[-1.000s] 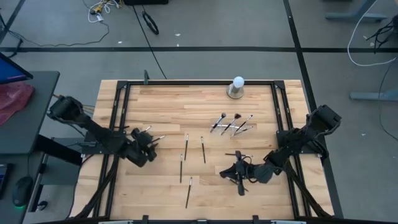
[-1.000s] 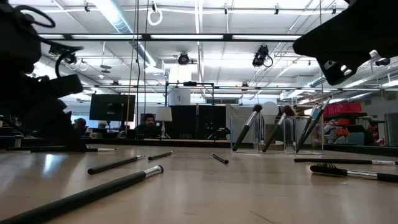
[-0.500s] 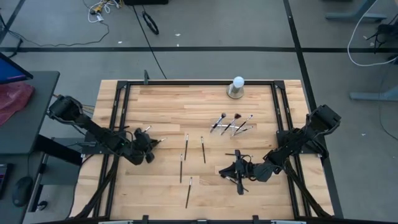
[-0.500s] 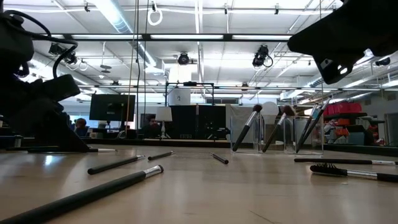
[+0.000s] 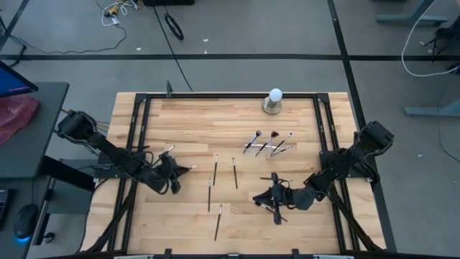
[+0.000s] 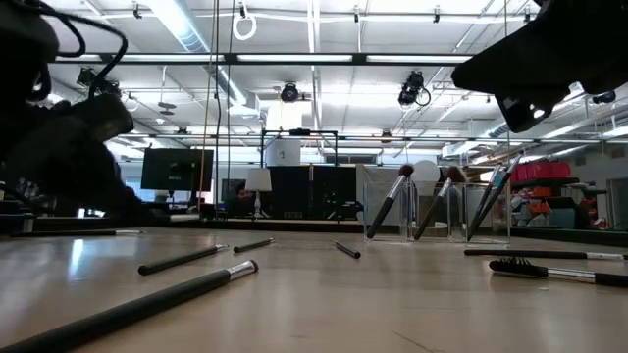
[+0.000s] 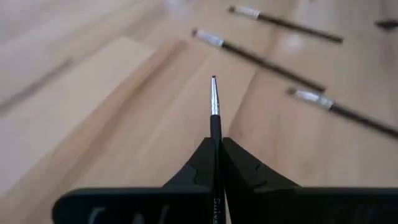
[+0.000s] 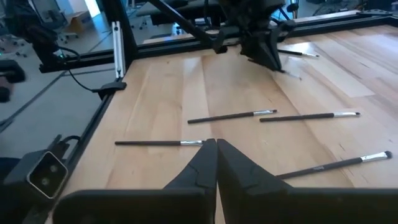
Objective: Put items in baskets/containers
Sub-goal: Put the black liner brush into the transparent organizer
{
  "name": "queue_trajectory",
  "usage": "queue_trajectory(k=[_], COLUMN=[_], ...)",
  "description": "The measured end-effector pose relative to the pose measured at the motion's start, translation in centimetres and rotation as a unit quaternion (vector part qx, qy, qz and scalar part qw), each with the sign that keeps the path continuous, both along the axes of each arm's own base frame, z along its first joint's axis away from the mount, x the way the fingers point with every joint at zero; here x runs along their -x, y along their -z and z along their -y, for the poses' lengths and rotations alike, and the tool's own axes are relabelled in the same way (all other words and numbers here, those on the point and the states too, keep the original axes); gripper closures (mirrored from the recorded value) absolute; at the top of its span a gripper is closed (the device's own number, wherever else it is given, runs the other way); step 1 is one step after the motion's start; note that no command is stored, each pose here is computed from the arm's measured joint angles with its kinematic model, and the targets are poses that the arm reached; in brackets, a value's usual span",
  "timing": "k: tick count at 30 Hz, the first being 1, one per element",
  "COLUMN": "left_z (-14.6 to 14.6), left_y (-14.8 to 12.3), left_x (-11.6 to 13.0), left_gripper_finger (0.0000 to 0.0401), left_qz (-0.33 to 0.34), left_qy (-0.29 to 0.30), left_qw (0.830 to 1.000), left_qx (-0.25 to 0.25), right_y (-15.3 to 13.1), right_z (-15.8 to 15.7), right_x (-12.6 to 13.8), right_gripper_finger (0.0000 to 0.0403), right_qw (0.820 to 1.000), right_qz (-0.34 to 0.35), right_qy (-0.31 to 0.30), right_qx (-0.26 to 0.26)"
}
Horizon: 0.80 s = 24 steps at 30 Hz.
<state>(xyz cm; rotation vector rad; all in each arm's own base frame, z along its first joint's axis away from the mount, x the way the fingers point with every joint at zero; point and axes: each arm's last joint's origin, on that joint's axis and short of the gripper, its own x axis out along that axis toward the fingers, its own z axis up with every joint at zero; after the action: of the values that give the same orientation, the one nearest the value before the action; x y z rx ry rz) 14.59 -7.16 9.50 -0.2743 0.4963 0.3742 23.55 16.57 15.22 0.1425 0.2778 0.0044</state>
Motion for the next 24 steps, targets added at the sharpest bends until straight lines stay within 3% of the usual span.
queue_trajectory(k=[7,12,19,24], left_z=[1.7,3.2,6.2,8.5], left_y=[-3.4,-6.7,-8.3,-8.4], left_x=[-2.8,-4.9,-9.0,-12.6], left_gripper_finger=[0.0387,0.0387,0.0387,0.0385], left_qz=[0.062,0.126,0.164,0.161], left_qy=[0.023,0.066,0.129,0.137], left_qw=[0.997,0.988,0.973,0.969], left_qx=[-0.027,-0.056,-0.099,-0.128], right_y=[1.0,3.1,3.9,2.8], right_z=[0.6,1.4,1.3,-0.1], right_x=[-0.5,-1.7,-4.6,-7.0], right_gripper_finger=[0.038,0.0331,0.0227,0.0197], right_qw=[1.0,0.997,0.992,0.986], right_qz=[-0.019,-0.028,0.102,0.15], right_qy=[0.018,0.057,0.074,0.062], right_qx=[0.002,-0.04,-0.025,0.036])
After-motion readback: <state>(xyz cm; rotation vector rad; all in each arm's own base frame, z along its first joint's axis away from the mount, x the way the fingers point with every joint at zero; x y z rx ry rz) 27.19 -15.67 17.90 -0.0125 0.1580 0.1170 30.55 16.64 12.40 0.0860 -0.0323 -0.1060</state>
